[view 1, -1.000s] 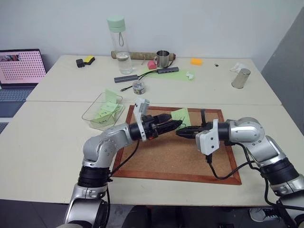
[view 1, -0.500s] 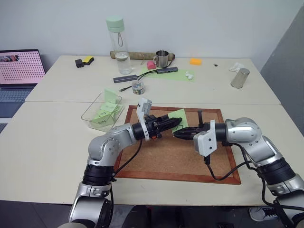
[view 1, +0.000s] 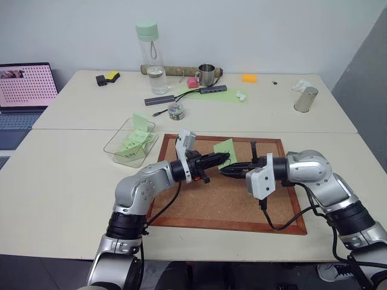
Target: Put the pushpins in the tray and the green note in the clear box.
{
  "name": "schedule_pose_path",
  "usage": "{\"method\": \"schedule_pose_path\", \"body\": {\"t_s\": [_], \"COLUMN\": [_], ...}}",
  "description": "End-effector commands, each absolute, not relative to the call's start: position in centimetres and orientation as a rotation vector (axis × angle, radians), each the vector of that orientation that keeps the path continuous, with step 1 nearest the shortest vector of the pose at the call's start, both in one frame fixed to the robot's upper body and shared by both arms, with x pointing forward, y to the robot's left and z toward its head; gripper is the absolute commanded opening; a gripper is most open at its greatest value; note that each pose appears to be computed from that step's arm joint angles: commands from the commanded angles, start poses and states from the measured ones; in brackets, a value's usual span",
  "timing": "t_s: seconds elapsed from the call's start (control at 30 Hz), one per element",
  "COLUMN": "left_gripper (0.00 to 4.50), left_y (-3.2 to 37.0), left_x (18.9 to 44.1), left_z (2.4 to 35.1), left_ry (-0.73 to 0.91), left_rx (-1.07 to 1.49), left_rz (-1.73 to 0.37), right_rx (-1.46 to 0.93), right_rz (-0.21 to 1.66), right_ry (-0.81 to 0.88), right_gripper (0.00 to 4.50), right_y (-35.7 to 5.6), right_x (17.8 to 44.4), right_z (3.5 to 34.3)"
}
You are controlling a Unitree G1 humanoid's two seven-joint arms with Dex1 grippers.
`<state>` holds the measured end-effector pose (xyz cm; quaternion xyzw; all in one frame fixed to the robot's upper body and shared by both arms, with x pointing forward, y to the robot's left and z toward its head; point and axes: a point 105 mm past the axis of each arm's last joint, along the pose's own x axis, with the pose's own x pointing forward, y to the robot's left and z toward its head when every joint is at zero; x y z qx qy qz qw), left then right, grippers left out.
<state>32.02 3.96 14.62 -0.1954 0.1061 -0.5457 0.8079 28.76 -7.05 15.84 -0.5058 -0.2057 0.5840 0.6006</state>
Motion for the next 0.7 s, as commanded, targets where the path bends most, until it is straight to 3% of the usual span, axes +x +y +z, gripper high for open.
{"method": "schedule_pose_path", "body": {"t_s": [0.03, 0.3, 0.47, 0.7], "left_gripper": [0.05, 0.05, 0.05, 0.05], "left_y": [4.6, 4.6, 5.0, 5.4], "left_x": [32.8, 32.9, 32.3, 30.5], "left_z": [14.9, 12.8, 13.7, 14.4], "left_ry": [0.186, 0.211, 0.158, 0.121], "left_rx": [-0.417, -0.363, -0.339, -0.237], "left_rz": [-1.118, -1.073, -1.064, -1.103], "right_rx": [-1.144, -1.012, -0.717, -0.510], "right_rz": [1.325, 1.248, 0.945, 0.451], "right_ry": [-0.575, -0.547, -0.255, 0.128], "right_gripper": [0.00, 0.00, 0.00, 0.00], "right_y": [-6.7, -7.7, -13.6, -23.9], "right_x": [28.0, 27.7, 30.7, 33.3], "right_z": [17.9, 19.3, 19.5, 15.9]}}
